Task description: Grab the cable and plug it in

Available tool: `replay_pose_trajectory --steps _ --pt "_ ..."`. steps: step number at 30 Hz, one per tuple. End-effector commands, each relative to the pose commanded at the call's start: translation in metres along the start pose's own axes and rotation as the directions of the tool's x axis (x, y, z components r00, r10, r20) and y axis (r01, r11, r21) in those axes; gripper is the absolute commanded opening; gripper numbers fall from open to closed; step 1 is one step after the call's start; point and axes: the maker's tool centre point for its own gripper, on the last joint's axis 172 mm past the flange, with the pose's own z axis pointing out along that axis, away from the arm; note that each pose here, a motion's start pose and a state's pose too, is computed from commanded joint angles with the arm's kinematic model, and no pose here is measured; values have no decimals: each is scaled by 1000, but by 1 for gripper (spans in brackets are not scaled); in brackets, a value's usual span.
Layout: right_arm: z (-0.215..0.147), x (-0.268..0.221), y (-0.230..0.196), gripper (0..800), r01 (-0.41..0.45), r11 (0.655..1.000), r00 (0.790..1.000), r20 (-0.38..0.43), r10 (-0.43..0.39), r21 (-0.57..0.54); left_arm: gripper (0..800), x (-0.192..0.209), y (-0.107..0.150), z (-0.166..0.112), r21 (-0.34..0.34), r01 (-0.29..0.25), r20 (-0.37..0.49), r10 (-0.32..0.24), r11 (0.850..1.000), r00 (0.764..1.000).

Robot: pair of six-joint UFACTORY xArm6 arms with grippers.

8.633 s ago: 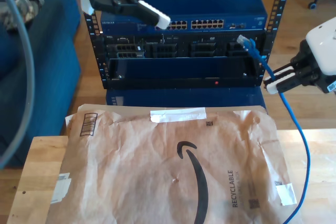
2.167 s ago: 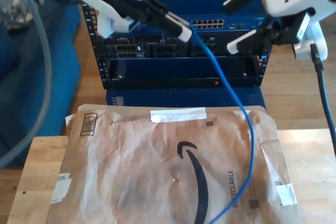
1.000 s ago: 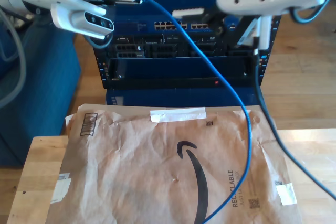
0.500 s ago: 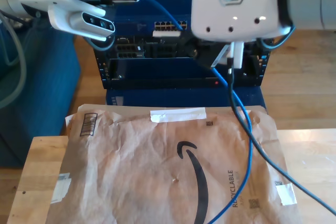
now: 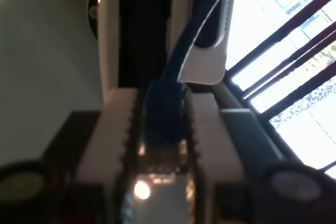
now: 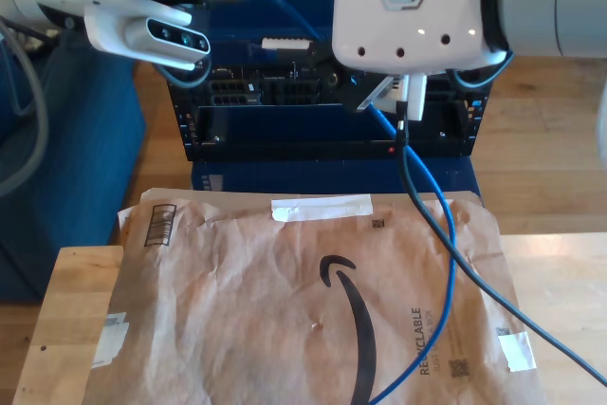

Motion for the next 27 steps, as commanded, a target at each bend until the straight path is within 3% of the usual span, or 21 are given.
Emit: replay_pose_trajectory --steps 9,18,27 --pt "4 0 -1 456 -2 1000 1000 -2 2 11 37 1 1 5 9 4 -10 -4 1000 1000" --pt "3 -1 -8 276 -3 999 1000 -5 3 41 49 2 2 5 11 9 -10 -9 1000 1000" --pt "4 -1 -7 239 -6 999 1000 -3 6 38 49 2 3 7 12 11 -14 -11 1000 1000"
